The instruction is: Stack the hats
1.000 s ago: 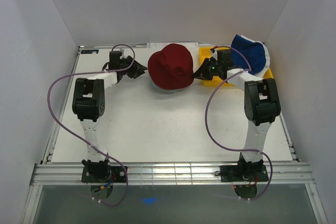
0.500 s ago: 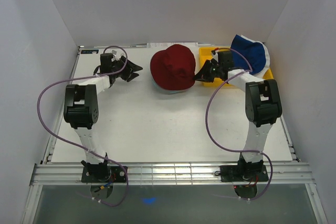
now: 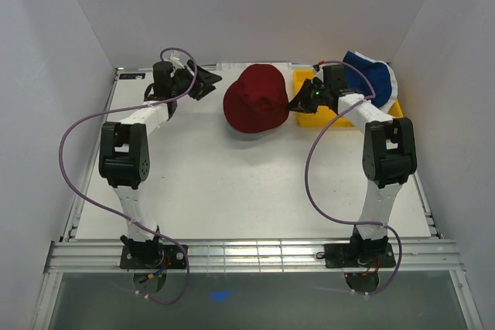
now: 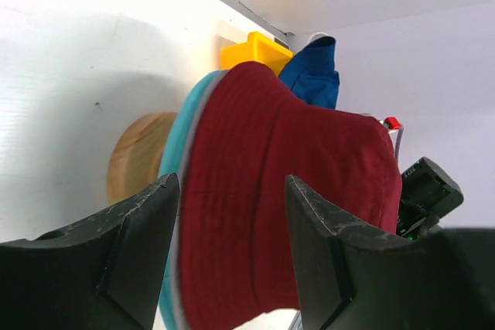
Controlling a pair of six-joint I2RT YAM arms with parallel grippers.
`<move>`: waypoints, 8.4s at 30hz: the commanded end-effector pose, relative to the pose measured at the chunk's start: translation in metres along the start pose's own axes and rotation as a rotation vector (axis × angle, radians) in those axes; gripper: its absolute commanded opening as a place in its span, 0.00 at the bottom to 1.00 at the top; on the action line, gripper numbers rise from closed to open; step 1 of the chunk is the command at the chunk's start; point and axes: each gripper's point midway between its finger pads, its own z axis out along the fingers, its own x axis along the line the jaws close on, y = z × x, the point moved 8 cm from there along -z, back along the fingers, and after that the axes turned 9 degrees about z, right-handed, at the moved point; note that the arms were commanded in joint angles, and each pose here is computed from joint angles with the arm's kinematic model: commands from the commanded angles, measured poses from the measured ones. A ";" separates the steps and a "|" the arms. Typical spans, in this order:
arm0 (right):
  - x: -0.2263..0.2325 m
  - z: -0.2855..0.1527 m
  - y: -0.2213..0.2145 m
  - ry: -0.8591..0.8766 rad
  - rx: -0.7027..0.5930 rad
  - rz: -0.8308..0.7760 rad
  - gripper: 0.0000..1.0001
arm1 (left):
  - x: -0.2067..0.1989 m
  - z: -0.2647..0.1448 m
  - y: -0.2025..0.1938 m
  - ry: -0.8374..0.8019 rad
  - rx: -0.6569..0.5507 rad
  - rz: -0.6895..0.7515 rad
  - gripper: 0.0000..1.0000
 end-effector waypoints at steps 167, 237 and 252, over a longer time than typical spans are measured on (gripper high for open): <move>0.162 -0.301 0.126 0.343 -0.723 -0.142 0.08 | -0.257 -0.057 -0.041 -0.627 0.034 0.119 0.70; 0.215 -0.185 0.062 0.520 -0.363 -0.296 0.08 | -0.200 0.032 -0.027 -0.882 0.074 -0.202 0.00; 0.245 -0.142 0.049 0.518 -0.287 -0.344 0.08 | -0.140 0.014 -0.008 -0.854 0.057 -0.234 0.00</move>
